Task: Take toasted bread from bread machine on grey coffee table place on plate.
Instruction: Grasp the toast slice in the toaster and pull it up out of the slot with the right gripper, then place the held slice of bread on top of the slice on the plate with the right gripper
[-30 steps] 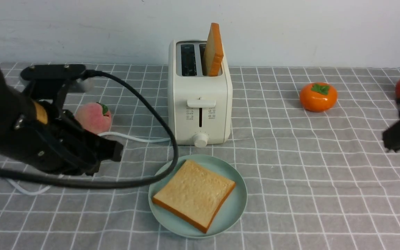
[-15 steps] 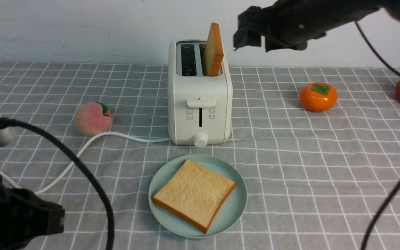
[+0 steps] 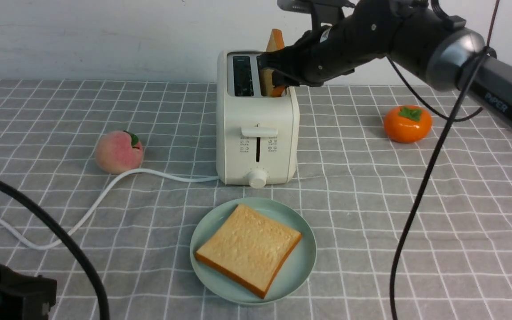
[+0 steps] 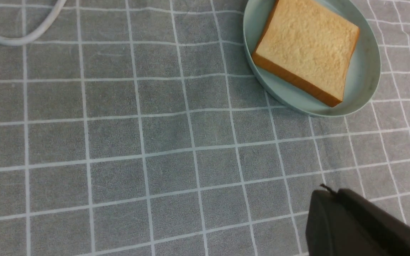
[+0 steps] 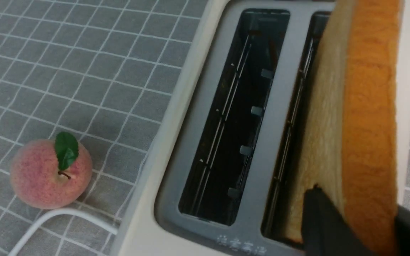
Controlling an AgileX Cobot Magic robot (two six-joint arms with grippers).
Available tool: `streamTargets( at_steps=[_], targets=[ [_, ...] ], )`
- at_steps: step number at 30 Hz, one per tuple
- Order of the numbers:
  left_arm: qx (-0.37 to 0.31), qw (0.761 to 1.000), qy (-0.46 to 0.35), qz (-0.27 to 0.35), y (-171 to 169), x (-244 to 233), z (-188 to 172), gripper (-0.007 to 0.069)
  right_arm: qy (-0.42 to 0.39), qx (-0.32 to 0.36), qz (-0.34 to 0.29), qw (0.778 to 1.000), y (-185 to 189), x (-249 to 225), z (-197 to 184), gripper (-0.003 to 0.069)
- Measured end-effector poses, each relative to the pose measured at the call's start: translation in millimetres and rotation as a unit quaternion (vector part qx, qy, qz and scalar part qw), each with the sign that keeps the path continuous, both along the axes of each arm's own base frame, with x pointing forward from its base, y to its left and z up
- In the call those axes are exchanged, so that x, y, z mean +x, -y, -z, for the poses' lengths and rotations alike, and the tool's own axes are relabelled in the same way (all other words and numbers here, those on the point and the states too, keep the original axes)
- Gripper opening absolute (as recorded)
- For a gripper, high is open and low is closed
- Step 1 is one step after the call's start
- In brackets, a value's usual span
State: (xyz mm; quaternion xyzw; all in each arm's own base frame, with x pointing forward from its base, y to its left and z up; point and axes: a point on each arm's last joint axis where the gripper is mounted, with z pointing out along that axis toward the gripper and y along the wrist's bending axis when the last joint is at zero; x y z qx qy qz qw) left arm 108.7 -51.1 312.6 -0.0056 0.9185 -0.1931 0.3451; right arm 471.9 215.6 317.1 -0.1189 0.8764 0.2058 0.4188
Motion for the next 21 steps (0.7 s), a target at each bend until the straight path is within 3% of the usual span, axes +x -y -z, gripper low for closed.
streamTargets(
  at_steps=[5, 8, 13, 18, 21],
  targets=[
    [0.003, 1.000, 0.001, 0.000, 0, 0, 0, -0.0014, 0.042, -0.008, -0.017, 0.999, 10, -24, -54, 0.0078],
    [0.010, 1.000, 0.003, -0.001, -1, 1, 0, -0.0014, 0.087, -0.005, -0.034, 0.996, 31, -77, -133, 0.0078],
    [0.013, 1.000, 0.008, -0.002, -2, 1, 0, -0.0014, 0.040, -0.039, -0.075, 0.996, 61, -157, -184, 0.0078],
    [0.006, 1.000, 0.026, -0.005, -1, 4, -2, -0.0014, -0.041, -0.037, -0.122, 0.991, 63, -183, -161, 0.0078],
    [0.006, 1.000, 0.029, -0.005, -1, 4, -3, -0.0014, -0.130, -0.014, -0.175, 0.976, 54, -190, -113, 0.0078]
  ],
)
